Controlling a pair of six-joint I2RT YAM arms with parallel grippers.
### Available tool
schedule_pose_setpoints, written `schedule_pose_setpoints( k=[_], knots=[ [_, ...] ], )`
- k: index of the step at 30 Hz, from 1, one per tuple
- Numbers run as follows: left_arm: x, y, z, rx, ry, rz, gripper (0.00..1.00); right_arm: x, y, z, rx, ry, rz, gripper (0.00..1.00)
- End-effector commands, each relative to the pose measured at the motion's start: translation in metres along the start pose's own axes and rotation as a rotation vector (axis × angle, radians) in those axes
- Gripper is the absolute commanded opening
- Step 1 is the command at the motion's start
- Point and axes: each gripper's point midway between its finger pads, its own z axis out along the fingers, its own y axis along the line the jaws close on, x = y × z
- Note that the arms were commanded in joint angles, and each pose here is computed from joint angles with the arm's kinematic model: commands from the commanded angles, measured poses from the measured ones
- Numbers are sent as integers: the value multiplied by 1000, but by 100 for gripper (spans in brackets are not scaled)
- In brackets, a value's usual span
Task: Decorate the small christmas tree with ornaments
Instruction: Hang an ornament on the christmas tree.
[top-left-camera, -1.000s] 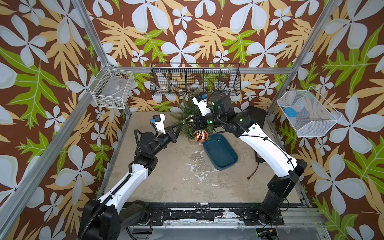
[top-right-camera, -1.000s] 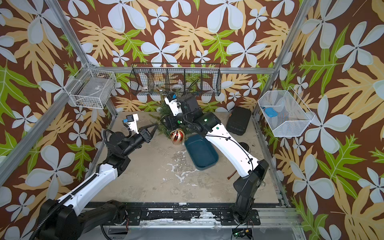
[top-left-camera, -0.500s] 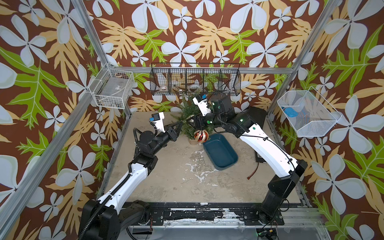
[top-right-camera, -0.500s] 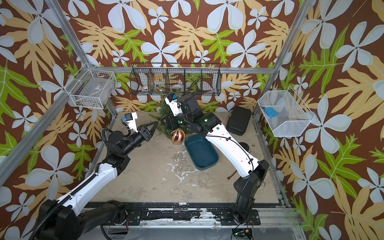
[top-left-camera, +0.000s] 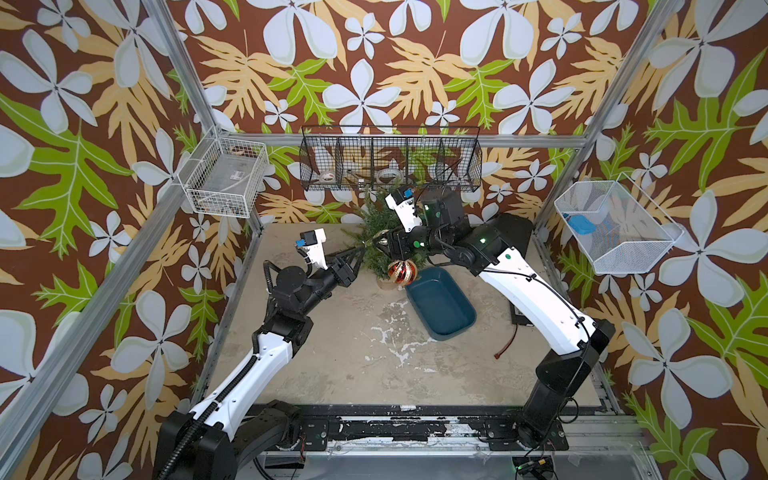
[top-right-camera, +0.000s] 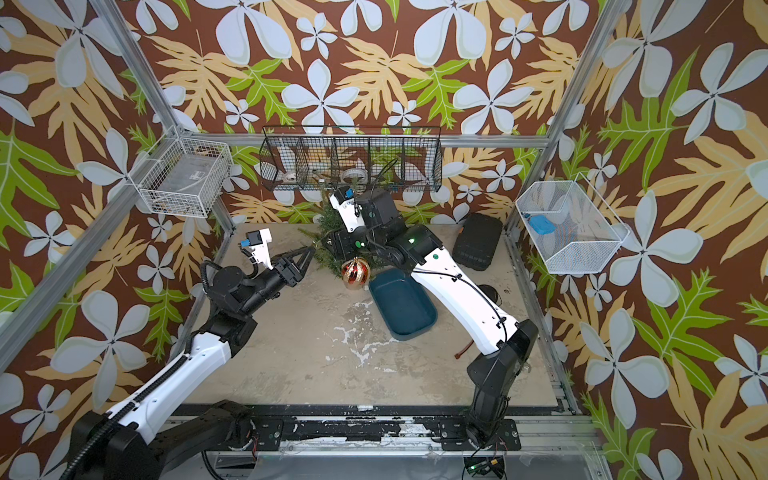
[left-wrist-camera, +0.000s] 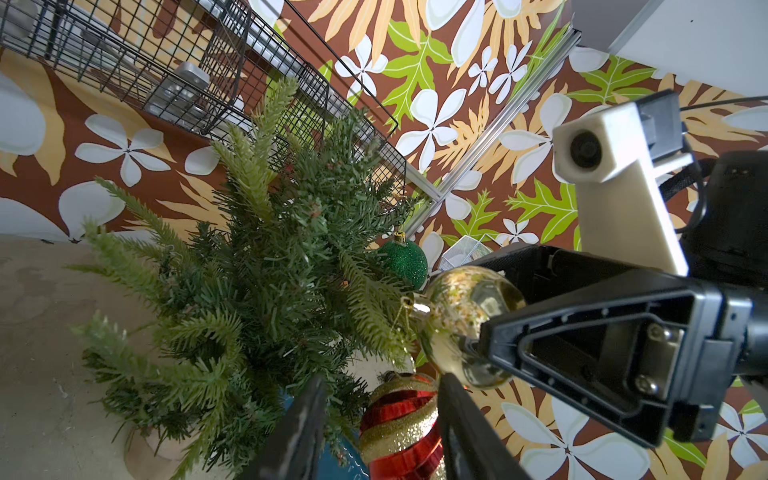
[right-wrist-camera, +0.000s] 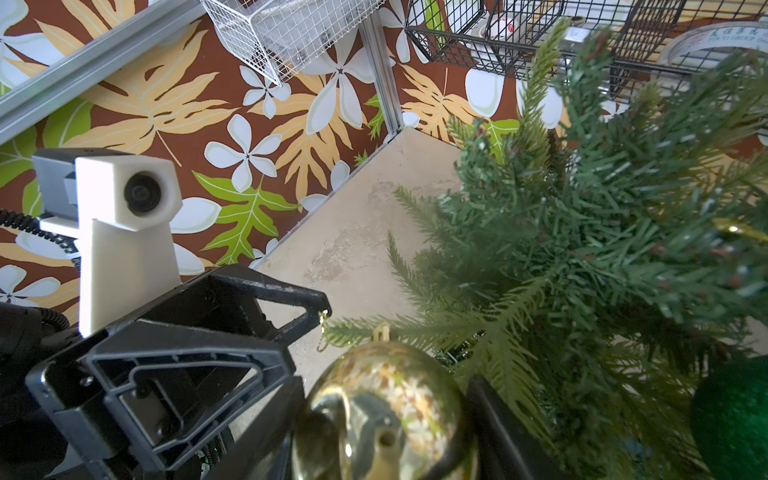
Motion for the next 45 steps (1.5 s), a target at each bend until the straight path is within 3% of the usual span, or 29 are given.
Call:
schedule_pose_setpoints(
  k=[1, 9, 17, 22, 29, 35, 45],
  knots=[
    [-6, -10, 3, 39, -7, 17, 47, -2, 1, -1, -1, -10, -1, 60],
    [0, -12, 15, 51, 22, 8, 45, -4, 3, -3, -6, -15, -2, 60],
    [1, -11, 20, 59, 26, 1, 11, -5, 5, -6, -17, -22, -3, 60],
    [1, -11, 22, 60, 28, 3, 0, -4, 6, -7, -22, -21, -3, 60],
    [-1, -9, 21, 41, 20, 17, 0, -4, 15, -9, -69, -16, 10, 64],
    [-2, -7, 23, 31, 21, 24, 0, -10, 21, -17, -98, -36, 14, 74],
    [0, -5, 22, 13, 38, 34, 0, -15, 25, -32, -102, -71, 17, 73]
  ],
)
